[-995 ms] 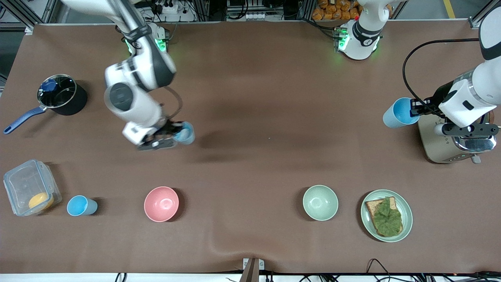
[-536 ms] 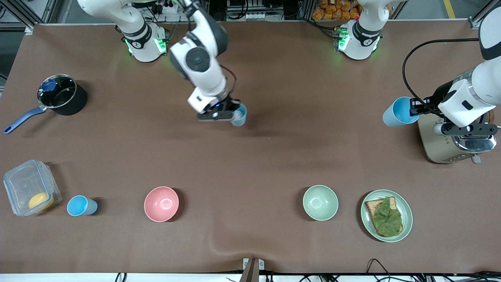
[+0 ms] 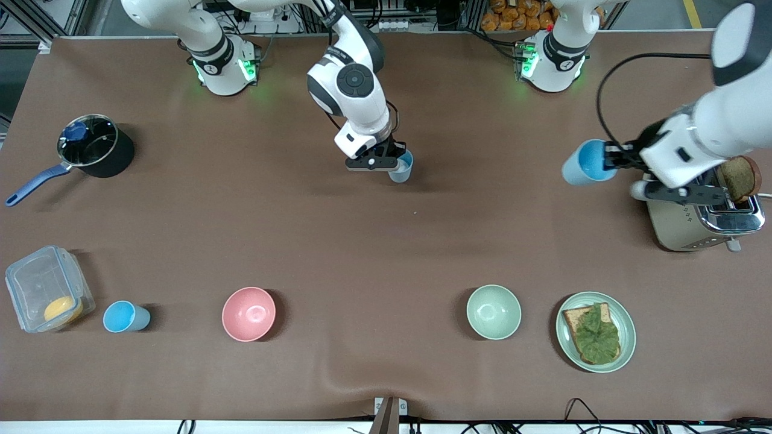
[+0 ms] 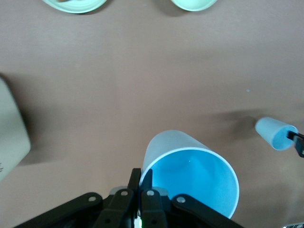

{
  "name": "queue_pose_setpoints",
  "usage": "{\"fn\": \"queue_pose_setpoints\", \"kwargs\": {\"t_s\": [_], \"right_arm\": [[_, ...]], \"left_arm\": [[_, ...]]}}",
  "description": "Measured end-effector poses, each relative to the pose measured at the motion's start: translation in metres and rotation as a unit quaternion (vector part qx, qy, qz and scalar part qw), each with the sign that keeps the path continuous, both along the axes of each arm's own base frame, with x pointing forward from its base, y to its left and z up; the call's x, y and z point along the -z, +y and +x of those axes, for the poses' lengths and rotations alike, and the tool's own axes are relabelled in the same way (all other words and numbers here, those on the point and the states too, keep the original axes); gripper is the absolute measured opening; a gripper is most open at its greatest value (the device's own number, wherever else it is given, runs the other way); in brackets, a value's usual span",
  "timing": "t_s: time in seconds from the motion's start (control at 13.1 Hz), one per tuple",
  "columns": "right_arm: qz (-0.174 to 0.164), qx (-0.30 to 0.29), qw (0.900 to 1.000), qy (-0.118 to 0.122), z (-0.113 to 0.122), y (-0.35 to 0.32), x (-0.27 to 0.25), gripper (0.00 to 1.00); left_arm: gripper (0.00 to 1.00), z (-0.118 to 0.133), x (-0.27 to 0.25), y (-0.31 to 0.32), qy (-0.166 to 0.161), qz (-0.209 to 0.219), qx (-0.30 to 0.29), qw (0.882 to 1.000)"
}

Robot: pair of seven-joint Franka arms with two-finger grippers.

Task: Stack blue cups with both arms
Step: 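Release the cup with the right gripper while the left gripper brings its cup, then lower the left gripper's cup into the center cup while the right gripper withdraws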

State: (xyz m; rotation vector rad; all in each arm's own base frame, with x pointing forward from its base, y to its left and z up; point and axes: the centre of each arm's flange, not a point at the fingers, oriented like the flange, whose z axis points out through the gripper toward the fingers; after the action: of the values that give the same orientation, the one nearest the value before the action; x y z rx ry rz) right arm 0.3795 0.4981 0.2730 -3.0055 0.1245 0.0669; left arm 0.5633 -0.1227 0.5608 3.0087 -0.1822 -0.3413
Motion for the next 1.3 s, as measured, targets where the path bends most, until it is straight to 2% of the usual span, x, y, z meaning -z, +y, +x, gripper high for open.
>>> {"fn": "queue_pose_setpoints", "kwargs": {"t_s": [0.15,0.38,0.61,0.69,0.84,0.92,1.15,1.23,1.3], "right_arm": [[-0.003,0.010,1.000,0.003,0.000,0.000,0.008,0.04],[-0.005,0.017,1.000,0.003,0.004,-0.002,0.011,0.14],[-0.004,0.022,1.000,0.001,0.011,-0.005,0.009,0.19],[-0.006,0.027,1.000,0.002,0.019,-0.008,0.004,0.26],[-0.023,0.036,0.999,0.020,0.044,-0.021,-0.020,0.48],[-0.033,0.040,0.998,0.033,0.058,-0.030,-0.041,0.56],[-0.047,0.016,0.997,0.060,0.109,-0.082,-0.116,0.92],[-0.045,0.008,0.997,0.063,0.128,-0.110,-0.137,0.99],[-0.042,-0.001,0.997,0.063,0.146,-0.139,-0.155,1.00]], "left_arm": [[0.03,-0.006,-0.001,-0.029,-0.002,-0.002,0.019,1.000],[0.03,-0.007,0.002,-0.044,-0.001,-0.014,0.027,1.000],[0.03,-0.012,0.009,-0.074,0.008,-0.021,0.019,1.000],[0.03,-0.014,0.011,-0.088,0.006,-0.021,0.010,1.000],[0.03,-0.021,0.015,-0.126,-0.001,-0.018,-0.008,1.000],[0.03,-0.026,0.019,-0.148,-0.003,-0.017,-0.019,1.000],[0.03,-0.047,0.038,-0.215,0.000,-0.014,-0.048,0.999],[0.03,-0.053,0.047,-0.231,0.003,-0.014,-0.047,0.999],[0.03,-0.057,0.056,-0.243,0.005,-0.015,-0.045,0.999]]}}
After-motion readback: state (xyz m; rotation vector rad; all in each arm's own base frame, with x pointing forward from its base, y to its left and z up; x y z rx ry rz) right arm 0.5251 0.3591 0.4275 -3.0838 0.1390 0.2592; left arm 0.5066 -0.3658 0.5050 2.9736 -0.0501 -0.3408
